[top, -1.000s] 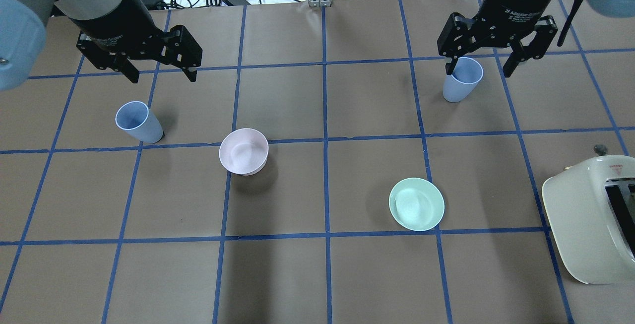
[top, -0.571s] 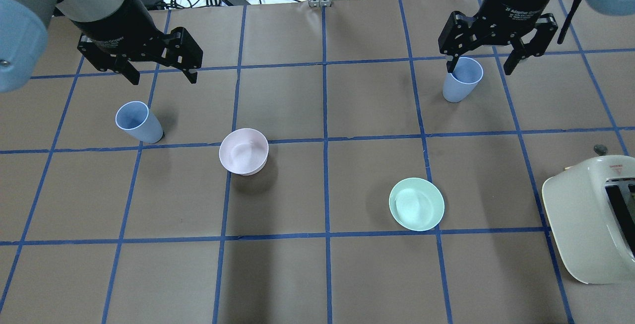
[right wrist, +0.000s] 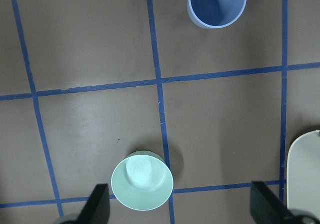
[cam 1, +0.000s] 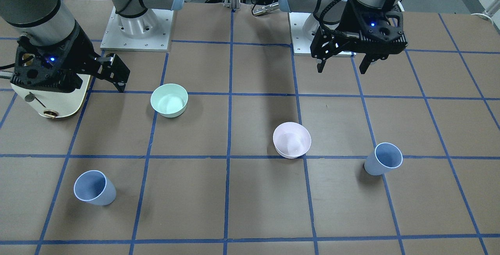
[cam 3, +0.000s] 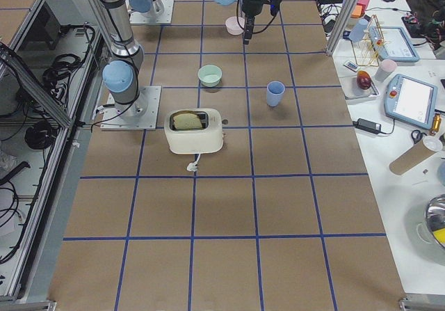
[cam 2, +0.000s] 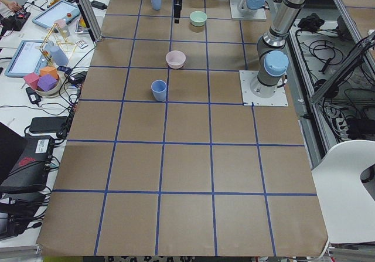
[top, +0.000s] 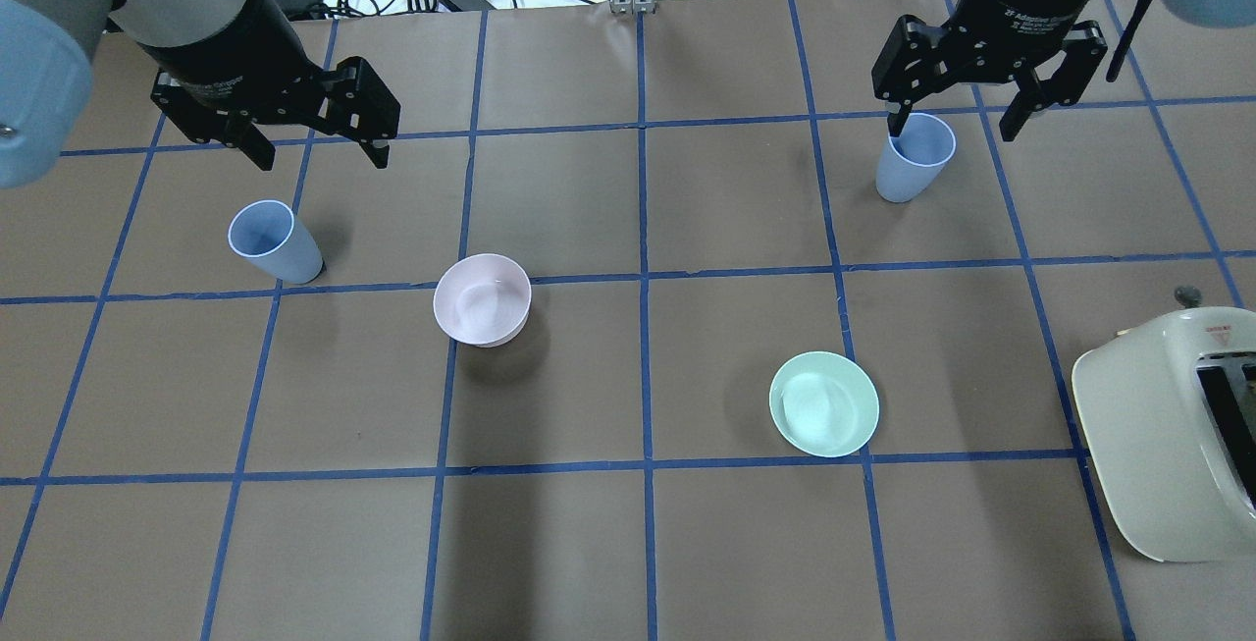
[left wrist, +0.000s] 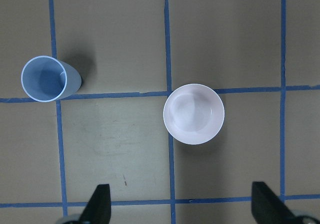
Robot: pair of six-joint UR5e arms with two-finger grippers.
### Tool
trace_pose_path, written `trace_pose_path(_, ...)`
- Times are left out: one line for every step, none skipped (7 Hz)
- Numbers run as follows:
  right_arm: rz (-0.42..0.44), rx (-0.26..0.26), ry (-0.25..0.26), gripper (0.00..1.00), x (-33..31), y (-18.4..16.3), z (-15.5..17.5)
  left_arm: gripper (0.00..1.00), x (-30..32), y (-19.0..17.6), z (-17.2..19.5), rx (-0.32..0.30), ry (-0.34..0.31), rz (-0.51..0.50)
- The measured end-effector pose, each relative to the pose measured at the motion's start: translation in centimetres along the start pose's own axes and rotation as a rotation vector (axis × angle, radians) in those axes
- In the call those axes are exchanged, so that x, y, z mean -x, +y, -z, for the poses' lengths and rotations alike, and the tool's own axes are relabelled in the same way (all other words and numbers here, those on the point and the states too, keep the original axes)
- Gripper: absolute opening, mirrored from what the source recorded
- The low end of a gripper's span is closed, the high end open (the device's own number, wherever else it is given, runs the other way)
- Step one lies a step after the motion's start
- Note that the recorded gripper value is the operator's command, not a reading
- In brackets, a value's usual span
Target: Stack blue cups with both arms
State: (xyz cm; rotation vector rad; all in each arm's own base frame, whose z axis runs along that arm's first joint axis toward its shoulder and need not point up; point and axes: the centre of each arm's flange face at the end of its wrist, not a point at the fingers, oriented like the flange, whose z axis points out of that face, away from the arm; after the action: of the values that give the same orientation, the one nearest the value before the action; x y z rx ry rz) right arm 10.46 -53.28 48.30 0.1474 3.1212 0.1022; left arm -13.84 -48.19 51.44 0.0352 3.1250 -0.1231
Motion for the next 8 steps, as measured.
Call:
trace_pose_path(-0.001, -0.001, 0.001, 1.0, 0.0, 0.0, 0.1, 1.0, 0.0, 0.0, 0.0, 0.001, 0.0, 0.002)
trace_pose_path(-0.002, -0.006, 0.001, 1.0, 0.1, 0.1, 0.2, 1.0, 0.0, -0.1, -0.2, 0.002, 0.0, 0.0)
trace_pose_path(-0.002, -0.013, 0.0, 1.0, 0.2, 0.1, 0.3, 1.0, 0.0, -0.4, -0.6, 0.009, -0.001, -0.007)
trace_pose_path(-0.002, -0.016, 0.001, 1.0, 0.2, 0.1, 0.3, 1.0, 0.2, -0.7, -1.1, 0.019, -0.003, -0.01)
trace_pose_path(-0.003, -0.016, 0.003, 1.0, 0.2, -0.1, 0.1, 1.0, 0.8, -1.6, -2.3, 0.038, -0.006, -0.007)
trace_pose_path(-0.003, -0.017, 0.004, 1.0, 0.0, -0.8, -0.4, 1.0, 3.1, -3.8, -5.6, 0.058, -0.012, 0.015)
trace_pose_path(-0.006, -0.025, 0.018, 1.0, -0.6, -2.4, -1.3, 1.0, 6.8, -6.3, -10.2, 0.06, -0.021, 0.061)
trace_pose_path(-0.006, -0.037, 0.04, 1.0, -2.3, -5.2, -2.5, 1.0, 10.7, -7.8, -15.0, 0.079, -0.025, 0.111)
